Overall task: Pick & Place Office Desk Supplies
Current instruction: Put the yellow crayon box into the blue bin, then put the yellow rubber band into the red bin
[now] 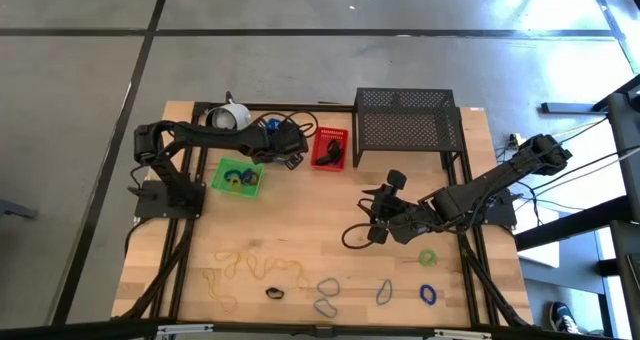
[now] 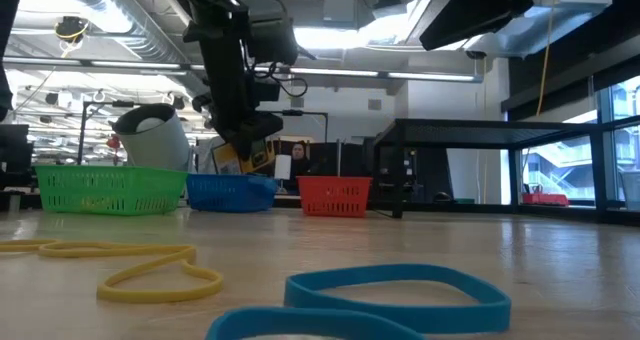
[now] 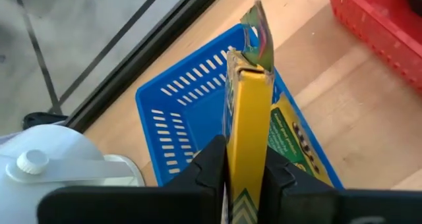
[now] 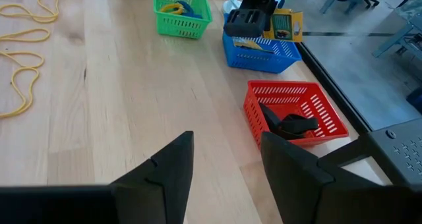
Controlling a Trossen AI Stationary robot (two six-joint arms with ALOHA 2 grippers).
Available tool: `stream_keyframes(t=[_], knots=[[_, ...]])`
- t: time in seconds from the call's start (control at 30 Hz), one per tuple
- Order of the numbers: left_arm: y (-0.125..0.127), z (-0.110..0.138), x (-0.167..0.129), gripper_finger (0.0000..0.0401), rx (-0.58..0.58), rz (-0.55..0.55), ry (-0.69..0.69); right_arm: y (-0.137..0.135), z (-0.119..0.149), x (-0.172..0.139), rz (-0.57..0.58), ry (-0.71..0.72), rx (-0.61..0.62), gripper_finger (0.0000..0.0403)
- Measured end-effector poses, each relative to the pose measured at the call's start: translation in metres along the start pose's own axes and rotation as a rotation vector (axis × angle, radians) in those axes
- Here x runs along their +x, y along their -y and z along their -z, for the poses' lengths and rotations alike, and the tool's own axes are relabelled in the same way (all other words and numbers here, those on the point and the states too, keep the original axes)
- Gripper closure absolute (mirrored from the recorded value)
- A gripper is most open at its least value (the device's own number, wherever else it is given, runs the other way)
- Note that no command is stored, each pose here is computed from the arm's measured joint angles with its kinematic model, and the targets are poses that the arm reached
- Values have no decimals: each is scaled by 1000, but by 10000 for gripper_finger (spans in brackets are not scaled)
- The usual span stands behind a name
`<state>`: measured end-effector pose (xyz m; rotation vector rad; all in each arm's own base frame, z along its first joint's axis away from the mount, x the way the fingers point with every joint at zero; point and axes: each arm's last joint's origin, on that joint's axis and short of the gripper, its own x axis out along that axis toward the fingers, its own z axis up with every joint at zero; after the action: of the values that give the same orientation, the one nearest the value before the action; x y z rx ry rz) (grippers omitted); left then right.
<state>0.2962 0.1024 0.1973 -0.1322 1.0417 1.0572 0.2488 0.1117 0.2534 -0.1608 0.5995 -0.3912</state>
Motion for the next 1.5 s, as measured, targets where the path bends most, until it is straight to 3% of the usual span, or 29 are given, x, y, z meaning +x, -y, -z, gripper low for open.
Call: stream_keyframes(t=[0.67,0.8,0.93,1.03,1.13,1.33,1.5], knots=[[-1,-2,-8,308,30,134,-52,0,0,0,-3,-1,0,225],[-6,-12,-31,306,-15,245,-96,0,0,0,-3,-2,-2,225],[1,-7,-61,306,-50,468,-176,0,1,0,-1,-7,-7,225],[16,10,-87,306,30,653,-274,0,1,0,-7,-10,-9,225],[33,36,-114,306,126,732,-386,0,1,0,-24,-17,-11,225],[55,102,-166,306,293,656,-531,0,1,0,-24,-20,-12,225],[61,151,-203,306,369,614,-526,0,1,0,-24,-18,-11,225]])
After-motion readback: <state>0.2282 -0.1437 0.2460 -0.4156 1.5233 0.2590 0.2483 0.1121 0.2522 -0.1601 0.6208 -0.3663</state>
